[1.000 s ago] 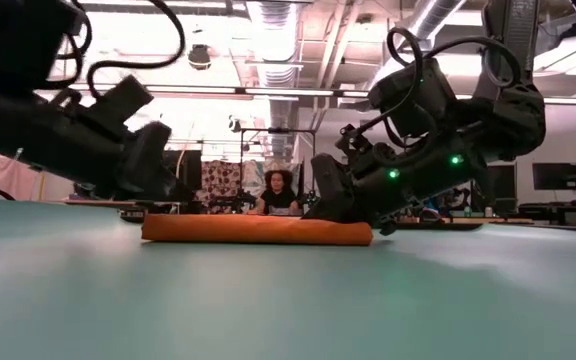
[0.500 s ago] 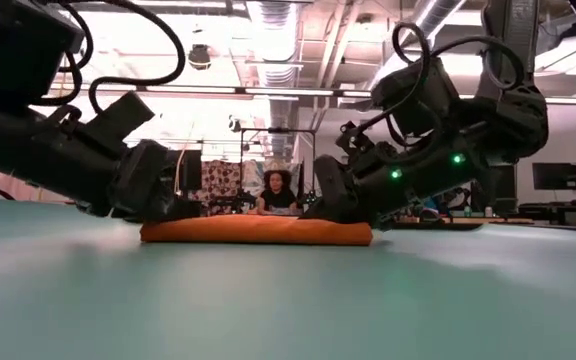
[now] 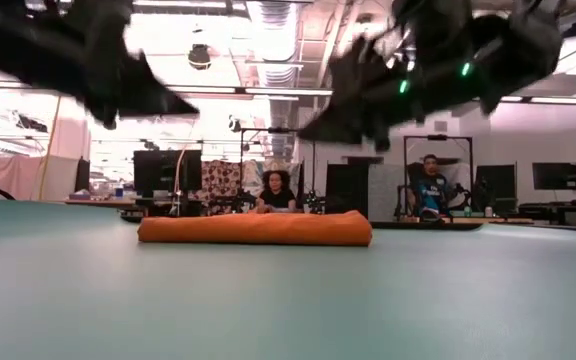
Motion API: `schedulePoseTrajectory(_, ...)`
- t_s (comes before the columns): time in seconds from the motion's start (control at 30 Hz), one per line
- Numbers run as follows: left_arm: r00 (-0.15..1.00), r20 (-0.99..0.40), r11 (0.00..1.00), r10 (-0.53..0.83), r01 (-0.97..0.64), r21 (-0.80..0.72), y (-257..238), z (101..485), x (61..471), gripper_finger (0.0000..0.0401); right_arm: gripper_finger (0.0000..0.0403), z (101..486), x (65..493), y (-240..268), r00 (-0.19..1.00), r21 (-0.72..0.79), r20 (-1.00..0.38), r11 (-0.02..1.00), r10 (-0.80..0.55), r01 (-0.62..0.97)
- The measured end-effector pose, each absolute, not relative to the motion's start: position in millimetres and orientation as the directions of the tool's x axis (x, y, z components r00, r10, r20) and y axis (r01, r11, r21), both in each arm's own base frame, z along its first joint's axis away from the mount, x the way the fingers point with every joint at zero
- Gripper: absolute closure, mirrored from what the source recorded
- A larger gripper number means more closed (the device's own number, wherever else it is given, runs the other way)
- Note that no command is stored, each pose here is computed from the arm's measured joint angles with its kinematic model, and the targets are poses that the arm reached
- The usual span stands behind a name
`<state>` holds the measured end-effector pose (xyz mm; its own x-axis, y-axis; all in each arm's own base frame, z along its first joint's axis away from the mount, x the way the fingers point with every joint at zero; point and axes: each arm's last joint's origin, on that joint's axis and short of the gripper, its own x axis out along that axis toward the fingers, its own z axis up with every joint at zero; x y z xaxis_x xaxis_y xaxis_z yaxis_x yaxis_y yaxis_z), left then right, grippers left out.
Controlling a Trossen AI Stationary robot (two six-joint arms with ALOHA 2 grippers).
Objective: Roll napkin
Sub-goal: Return to Home Position
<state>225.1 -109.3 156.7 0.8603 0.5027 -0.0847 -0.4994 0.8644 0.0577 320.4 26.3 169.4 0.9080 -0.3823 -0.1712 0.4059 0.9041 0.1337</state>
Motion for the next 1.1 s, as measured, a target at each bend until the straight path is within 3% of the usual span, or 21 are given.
schedulePoseTrajectory(0.23,0.973,0.064,0.973,0.222,-0.225,0.053,-80.9,227.5,174.2,0.0401,0.0345,233.1,265.3,49.6,0.963,-0.009,0.007,0.963,-0.271,0.271)
schedulePoseTrajectory(0.53,0.993,0.037,0.987,-0.110,0.114,-0.111,-27.4,249.4,103.7,0.0401,0.0345,252.0,178.6,45.1,0.971,0.051,0.180,0.988,-0.156,0.149)
schedulePoseTrajectory(0.83,0.995,0.048,0.985,-0.089,0.095,-0.147,-10.7,236.3,68.8,0.0401,0.0345,236.4,130.2,28.8,0.940,0.078,0.291,0.984,-0.176,0.160)
schedulePoseTrajectory(1.1,0.991,-0.029,0.966,-0.128,0.118,-0.231,-15.2,193.9,85.9,0.0401,0.0345,204.9,104.6,19.3,0.915,0.139,0.345,0.975,-0.210,0.171)
